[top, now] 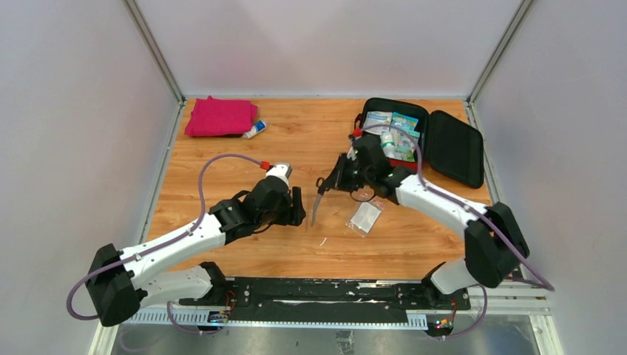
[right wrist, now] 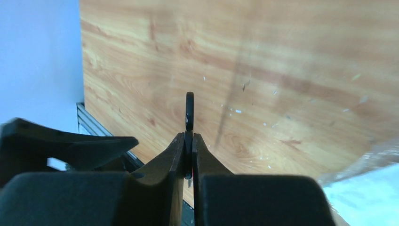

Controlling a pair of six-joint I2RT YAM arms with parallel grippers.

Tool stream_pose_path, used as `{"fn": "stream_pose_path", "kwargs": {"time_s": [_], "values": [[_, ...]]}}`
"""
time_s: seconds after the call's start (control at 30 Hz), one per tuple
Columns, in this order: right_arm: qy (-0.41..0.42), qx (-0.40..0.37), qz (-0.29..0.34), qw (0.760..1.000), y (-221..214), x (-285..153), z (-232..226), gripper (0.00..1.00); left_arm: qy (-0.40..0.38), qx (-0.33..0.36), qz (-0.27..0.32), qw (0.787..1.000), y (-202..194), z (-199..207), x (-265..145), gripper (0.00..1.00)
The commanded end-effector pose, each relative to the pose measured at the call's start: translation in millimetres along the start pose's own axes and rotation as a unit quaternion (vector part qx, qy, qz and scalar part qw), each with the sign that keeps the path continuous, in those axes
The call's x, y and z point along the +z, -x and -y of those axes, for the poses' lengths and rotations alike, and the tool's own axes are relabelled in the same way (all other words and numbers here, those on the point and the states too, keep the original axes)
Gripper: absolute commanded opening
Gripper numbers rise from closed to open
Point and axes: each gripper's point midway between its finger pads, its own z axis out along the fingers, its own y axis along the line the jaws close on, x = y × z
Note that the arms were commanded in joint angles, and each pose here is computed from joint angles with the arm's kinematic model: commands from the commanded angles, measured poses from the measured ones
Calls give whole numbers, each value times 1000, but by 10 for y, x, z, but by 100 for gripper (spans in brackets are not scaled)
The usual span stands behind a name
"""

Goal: Organize the medicine kit

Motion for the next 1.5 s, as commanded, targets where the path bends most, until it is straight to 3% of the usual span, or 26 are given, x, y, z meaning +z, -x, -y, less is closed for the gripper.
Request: {"fn": "stream_pose_path", "kwargs": {"time_s": [0.0,0.2,0.37,0.57,0.9,1.17,1.2,1.33,1.47], "values": [[-79,-56,82,992,616,-563,199,0,58,17,1,998,-65,-267,-79,66],[-150,-42,167,974,1382,-1262,640,0,77,19,-8,997,-151,-371,-43,67],[-199,-32,190,961,1812,-1530,1046,0,97,22,-7,995,-161,-449,-39,69],[-211,-25,175,961,2256,-1375,1410,0,149,31,1,988,-123,-648,-122,72],[-159,-28,134,978,2941,-623,1645,0,192,19,-2,981,-97,-984,-195,72],[-155,-18,112,981,3118,-258,1890,3,208,10,-12,978,-100,-1126,-175,72],[-152,-14,109,982,3112,-220,1911,6,209,11,-13,978,-100,-1132,-170,72],[-178,-3,86,980,3036,-180,2051,34,212,11,-17,977,-84,-1150,-176,72],[-278,-8,106,955,3000,-548,2228,52,213,7,-6,977,20,-1170,-256,73]]}}
